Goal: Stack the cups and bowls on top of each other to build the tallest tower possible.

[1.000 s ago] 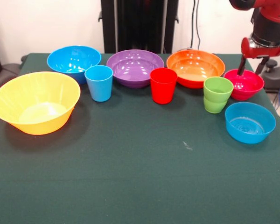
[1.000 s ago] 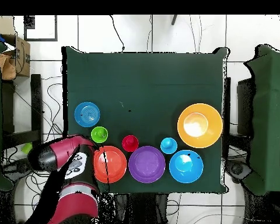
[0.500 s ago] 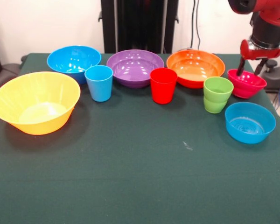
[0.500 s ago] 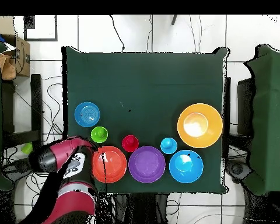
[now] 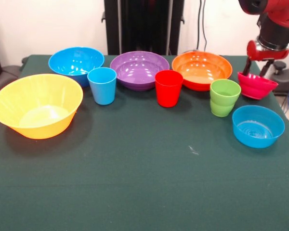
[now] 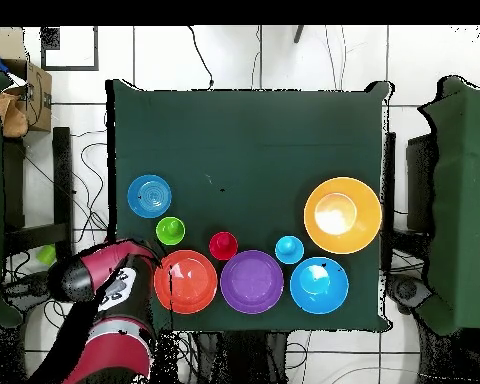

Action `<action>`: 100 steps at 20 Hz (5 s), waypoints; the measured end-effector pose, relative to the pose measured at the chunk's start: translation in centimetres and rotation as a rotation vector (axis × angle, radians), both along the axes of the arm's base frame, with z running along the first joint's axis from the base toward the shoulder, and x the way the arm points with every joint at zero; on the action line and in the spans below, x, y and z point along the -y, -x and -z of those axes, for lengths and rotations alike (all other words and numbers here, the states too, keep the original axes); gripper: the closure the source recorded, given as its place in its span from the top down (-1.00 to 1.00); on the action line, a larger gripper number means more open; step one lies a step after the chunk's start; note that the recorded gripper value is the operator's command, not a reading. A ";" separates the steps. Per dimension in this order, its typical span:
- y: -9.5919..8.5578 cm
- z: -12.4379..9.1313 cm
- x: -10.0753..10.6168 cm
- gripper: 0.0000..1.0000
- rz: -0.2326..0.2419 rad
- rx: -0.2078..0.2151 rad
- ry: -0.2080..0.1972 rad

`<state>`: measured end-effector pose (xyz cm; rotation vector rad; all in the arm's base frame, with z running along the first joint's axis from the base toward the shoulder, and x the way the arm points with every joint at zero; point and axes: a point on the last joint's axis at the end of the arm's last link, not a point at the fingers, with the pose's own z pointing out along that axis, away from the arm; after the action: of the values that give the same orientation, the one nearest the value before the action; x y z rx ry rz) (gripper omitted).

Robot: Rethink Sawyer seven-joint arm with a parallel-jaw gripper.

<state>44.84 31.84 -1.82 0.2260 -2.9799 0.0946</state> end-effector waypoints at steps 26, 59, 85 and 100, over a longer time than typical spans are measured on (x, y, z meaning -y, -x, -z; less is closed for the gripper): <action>-4.5 -5.0 0.7 1.00 0.026 0.132 -0.023; -2.6 1.6 -0.2 1.00 -0.033 0.129 0.024; -3.4 0.5 -1.7 -1.00 -0.037 0.185 0.059; -4.9 -0.6 -1.2 -1.00 0.004 0.208 0.067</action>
<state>49.73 32.99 -1.20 0.2151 -3.1768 0.2301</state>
